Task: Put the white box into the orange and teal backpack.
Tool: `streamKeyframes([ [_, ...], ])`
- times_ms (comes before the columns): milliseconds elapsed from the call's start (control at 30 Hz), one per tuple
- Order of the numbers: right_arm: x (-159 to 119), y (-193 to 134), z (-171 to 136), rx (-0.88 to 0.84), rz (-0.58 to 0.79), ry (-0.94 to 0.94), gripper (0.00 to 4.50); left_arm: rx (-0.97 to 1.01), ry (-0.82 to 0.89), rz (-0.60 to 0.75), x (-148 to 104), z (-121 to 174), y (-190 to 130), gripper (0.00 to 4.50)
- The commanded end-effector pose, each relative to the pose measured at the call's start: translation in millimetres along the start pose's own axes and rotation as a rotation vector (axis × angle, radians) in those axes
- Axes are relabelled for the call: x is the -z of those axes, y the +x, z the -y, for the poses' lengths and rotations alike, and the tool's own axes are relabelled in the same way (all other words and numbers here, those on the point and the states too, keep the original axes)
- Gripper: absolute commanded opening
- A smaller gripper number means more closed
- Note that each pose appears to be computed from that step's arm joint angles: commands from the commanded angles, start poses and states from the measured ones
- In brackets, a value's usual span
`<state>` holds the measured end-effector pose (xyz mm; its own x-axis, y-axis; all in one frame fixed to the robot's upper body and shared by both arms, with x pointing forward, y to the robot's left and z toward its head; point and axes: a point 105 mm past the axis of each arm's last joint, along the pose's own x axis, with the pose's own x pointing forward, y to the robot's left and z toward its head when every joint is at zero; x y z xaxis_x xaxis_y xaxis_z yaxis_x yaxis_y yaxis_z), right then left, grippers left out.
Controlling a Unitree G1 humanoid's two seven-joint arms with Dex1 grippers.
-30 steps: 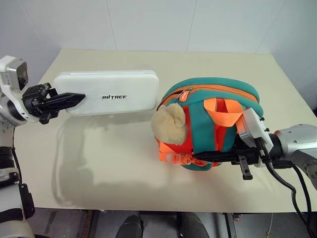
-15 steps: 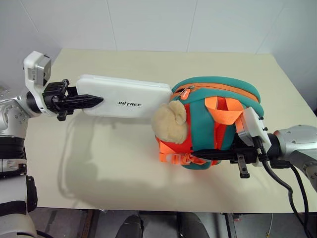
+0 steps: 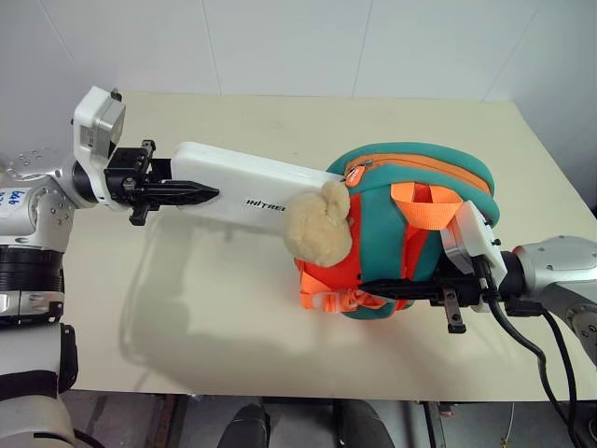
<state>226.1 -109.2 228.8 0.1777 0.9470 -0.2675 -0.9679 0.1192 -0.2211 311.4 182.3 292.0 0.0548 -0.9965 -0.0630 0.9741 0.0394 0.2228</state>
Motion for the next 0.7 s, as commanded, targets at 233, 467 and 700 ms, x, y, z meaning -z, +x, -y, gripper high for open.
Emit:
streamKeyframes([
  [233, -8, 5, 1, -0.009, 0.025, -0.048, 0.55, 0.145, 0.085, -0.043, -1, 6, 34, 1.32],
  [467, -8, 8, 3, -0.007, 0.033, -0.051, 0.55, 0.139, 0.071, -0.071, 4, 4, 73, 1.31],
  [700, -9, 13, 5, -0.01, 0.045, -0.056, 0.55, 0.104, 0.037, -0.098, 18, -1, 119, 1.31],
])
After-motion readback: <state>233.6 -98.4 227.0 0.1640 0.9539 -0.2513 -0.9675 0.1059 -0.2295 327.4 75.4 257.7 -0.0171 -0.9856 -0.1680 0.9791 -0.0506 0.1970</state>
